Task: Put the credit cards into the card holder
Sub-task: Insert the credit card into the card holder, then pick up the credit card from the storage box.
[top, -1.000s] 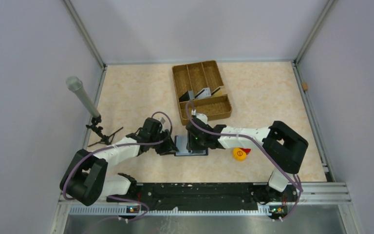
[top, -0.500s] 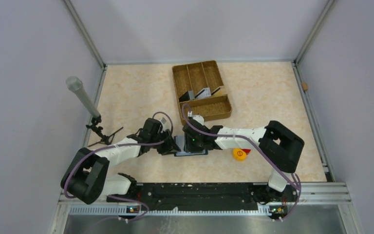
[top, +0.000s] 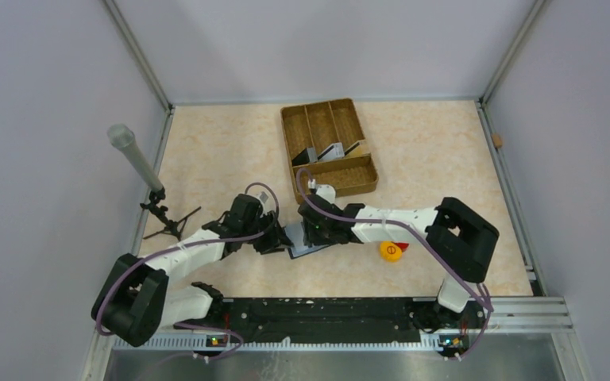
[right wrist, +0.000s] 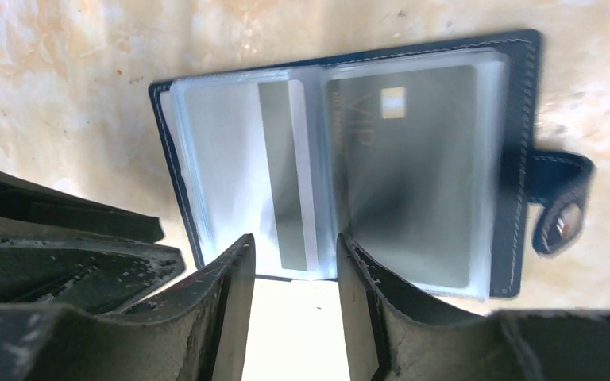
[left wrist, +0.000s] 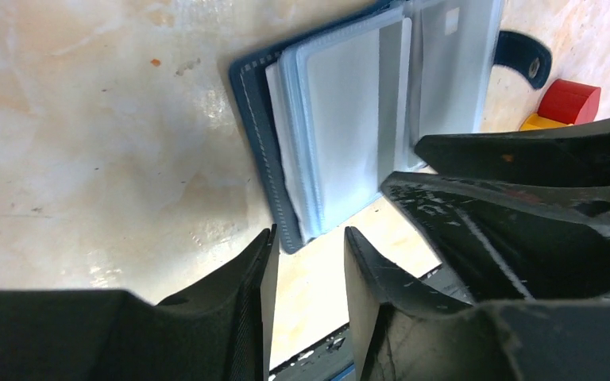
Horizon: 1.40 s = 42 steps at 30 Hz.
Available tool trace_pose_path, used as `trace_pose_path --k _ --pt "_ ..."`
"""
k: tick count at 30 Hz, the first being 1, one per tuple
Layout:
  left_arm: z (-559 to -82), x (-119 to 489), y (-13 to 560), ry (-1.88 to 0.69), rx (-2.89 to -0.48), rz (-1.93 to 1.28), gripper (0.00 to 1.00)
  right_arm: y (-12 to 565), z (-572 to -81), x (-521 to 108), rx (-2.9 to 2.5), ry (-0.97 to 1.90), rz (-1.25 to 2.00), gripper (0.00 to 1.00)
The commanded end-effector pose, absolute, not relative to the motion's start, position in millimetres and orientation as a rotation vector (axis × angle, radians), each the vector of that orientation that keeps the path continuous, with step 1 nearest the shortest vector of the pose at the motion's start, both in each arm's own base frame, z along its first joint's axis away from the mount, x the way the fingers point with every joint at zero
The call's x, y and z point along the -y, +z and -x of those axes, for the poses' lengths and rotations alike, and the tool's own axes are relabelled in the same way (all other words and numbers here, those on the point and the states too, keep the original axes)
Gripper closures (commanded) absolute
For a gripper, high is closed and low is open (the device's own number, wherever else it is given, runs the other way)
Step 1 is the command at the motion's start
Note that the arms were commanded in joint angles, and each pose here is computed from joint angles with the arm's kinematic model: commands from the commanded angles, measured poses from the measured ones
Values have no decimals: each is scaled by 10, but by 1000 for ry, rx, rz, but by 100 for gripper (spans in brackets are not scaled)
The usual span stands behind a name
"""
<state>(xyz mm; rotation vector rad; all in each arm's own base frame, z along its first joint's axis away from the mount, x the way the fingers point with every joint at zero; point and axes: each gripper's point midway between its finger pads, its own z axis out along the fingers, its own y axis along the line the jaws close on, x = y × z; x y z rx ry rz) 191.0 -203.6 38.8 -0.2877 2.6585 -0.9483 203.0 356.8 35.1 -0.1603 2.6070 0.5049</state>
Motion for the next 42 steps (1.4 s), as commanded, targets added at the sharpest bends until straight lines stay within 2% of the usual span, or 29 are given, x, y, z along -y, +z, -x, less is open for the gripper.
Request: trace_pose_path --k 1,9,17,33,42 --pt "-1993 2012 547 -910 -2609 246 59 800 -2139 -3440 -2477 458 186 54" --pt "-2013 2049 596 -942 -2592 250 54 790 -2240 -3008 -2469 318 196 37" --pt "-2012 2047 565 -943 -2597 278 54 578 -2371 -2797 -2518 360 185 35" --pt "-2092 2044 400 -916 -2592 312 60 344 -2244 -2842 -2599 825 50 53" --pt "-2122 2062 300 -913 -2599 314 64 256 -2194 -2930 -2602 927 -12 66"
